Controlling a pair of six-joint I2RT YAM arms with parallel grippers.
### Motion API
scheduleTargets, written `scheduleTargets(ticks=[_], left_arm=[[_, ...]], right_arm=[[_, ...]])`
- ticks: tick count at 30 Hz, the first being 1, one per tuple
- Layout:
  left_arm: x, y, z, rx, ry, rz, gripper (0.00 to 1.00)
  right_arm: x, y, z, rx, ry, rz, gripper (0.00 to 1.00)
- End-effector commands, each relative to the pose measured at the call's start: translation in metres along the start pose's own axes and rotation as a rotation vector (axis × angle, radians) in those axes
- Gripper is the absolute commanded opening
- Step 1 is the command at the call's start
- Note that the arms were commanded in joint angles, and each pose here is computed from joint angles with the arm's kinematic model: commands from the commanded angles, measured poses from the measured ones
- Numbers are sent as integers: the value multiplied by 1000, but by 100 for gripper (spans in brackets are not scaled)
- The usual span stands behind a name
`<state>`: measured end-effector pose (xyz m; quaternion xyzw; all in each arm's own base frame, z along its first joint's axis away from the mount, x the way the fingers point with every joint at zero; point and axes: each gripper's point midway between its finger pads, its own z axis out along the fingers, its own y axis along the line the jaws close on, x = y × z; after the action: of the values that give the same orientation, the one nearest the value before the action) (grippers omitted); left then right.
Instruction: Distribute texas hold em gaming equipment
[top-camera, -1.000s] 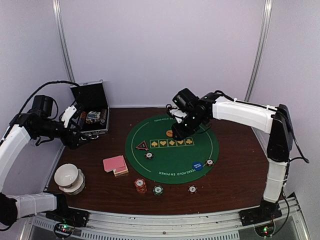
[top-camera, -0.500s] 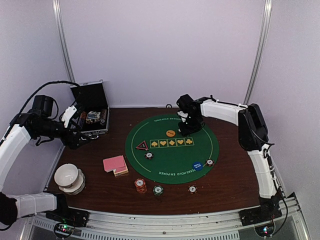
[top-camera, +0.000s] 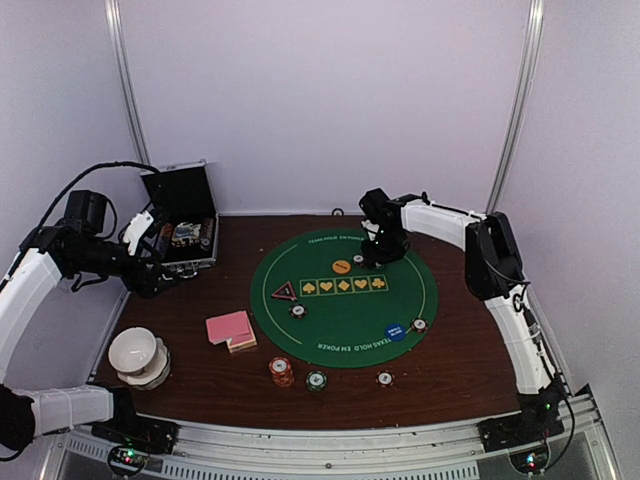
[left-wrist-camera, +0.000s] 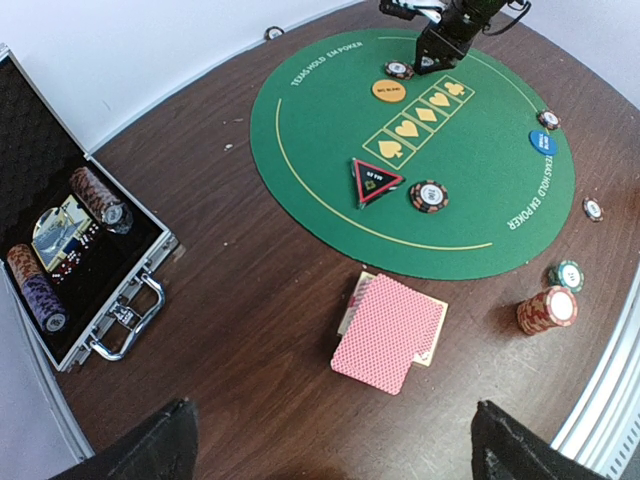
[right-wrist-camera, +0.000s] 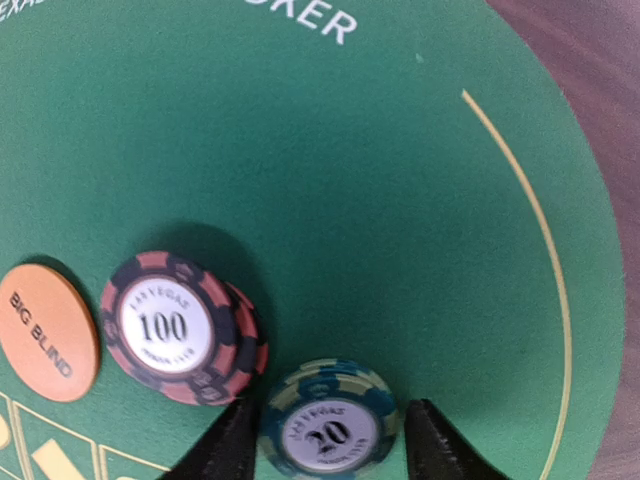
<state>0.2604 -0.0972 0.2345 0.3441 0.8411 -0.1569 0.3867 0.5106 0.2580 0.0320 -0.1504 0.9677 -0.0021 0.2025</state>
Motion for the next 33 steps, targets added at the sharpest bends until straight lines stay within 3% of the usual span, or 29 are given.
scheduleTargets(ticks=[1,4,11,19,24,28,33], left_arm=[[-9,2,-5,-16,-24,32,98],[-8,0,-5,-12,-18,31,98],[-13,8,-6,-25,6,-23,97],[2,25,-4,-75,147,-31,98],[7,28,-5,-90,182,-23,98],[0,21,-9,-62,154,-20,97],[0,11,-14,-22,161,-3,98]], right_arm=[[-4,-3,-8,13,-2,14,61],[-12,-5,-26,20,-38,11,69],[-6,25,-100,-12,-163,-61,70],[101,152,-162,-159,-187,-344,71],[184,221,-173,-300,-139,-465,73],[223,248,-164,-308,-99,-518,76],[236,259,-155,-318,-81,-531,78]])
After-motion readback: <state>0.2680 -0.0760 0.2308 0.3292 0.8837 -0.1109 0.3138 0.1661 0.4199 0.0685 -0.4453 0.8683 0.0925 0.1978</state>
